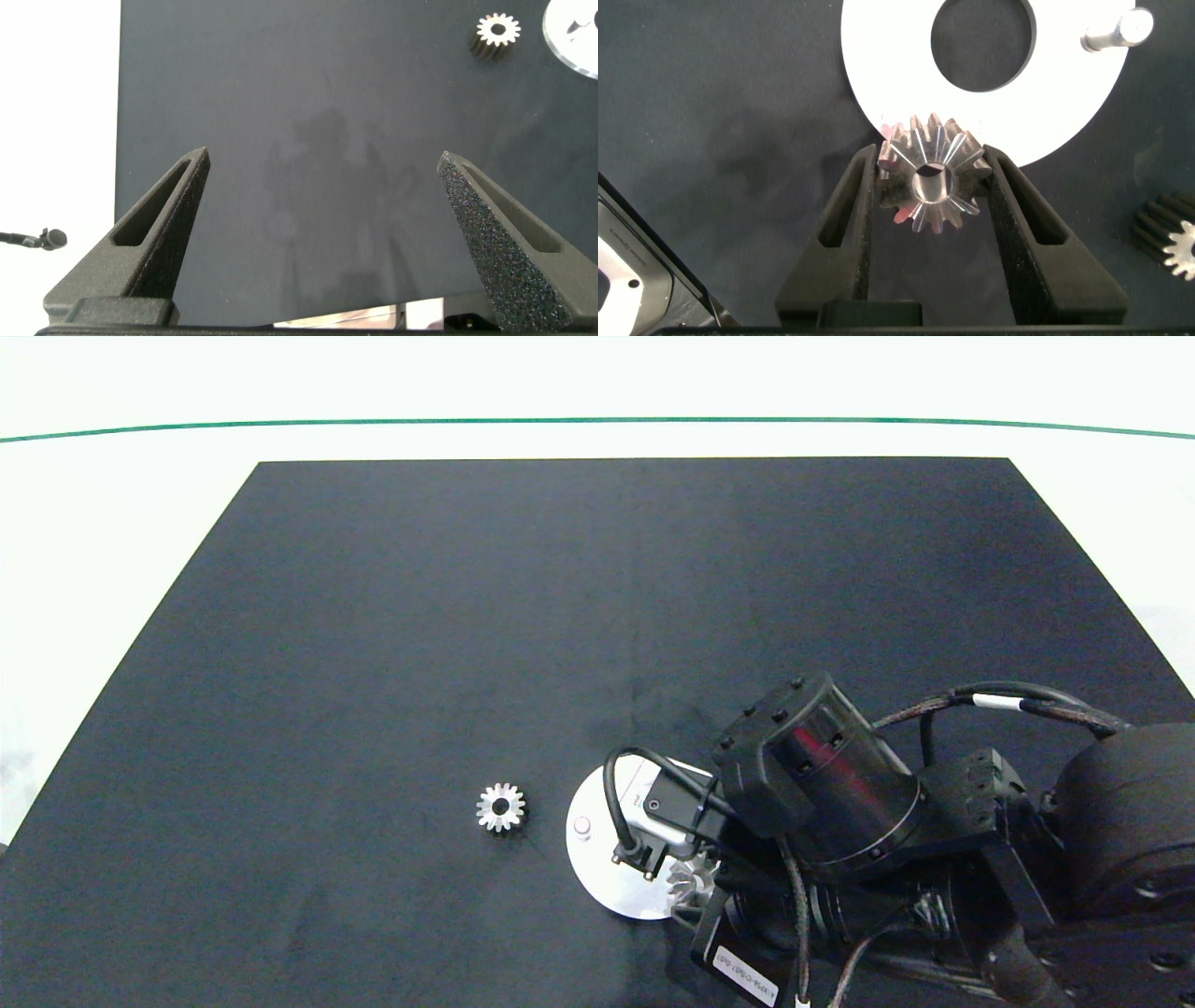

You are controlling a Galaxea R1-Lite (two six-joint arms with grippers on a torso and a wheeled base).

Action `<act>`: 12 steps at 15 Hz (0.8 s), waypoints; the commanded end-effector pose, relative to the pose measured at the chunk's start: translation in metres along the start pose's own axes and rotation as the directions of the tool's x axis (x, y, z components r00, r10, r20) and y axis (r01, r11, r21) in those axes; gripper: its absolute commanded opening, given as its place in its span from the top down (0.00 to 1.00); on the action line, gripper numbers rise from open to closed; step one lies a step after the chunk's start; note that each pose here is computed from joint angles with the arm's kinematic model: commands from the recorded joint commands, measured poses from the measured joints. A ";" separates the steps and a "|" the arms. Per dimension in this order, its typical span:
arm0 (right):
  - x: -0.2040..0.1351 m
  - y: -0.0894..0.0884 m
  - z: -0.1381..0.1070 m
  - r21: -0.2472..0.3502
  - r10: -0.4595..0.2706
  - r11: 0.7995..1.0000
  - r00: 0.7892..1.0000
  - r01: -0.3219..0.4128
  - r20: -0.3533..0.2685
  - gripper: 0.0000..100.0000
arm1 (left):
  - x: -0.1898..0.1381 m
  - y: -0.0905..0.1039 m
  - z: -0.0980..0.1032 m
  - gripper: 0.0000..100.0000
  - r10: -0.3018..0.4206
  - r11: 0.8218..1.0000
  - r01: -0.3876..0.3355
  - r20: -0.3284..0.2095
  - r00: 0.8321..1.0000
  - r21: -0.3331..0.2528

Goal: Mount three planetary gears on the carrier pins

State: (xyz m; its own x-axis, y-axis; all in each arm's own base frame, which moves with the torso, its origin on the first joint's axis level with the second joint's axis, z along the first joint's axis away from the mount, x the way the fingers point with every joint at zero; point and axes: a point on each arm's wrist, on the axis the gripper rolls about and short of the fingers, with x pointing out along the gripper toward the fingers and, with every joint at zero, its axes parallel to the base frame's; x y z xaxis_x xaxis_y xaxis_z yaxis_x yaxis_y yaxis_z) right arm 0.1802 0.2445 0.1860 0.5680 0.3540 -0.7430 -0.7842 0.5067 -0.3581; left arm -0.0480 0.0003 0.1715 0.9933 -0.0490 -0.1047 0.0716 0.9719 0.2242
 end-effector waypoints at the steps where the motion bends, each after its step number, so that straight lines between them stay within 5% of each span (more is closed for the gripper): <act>1: 0.005 0.001 0.000 -0.004 0.003 1.000 1.000 -0.003 -0.014 0.93 | 0.000 0.000 0.000 0.00 -0.001 1.000 0.001 -0.005 1.000 0.001; 12: 0.011 -0.001 0.002 0.004 -0.001 1.000 1.000 0.001 -0.022 0.93 | 0.004 0.001 0.003 0.00 -0.003 1.000 0.003 -0.008 1.000 0.001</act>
State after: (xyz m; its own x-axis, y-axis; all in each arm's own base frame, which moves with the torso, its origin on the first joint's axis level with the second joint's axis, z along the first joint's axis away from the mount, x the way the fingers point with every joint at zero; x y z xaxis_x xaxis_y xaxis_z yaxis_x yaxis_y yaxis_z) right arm 0.1873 0.2493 0.1798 0.5637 0.3400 -0.7528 -0.7824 0.5119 -0.3547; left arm -0.0450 0.0003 0.1747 0.9933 -0.0505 -0.1042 0.0729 0.9718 0.2242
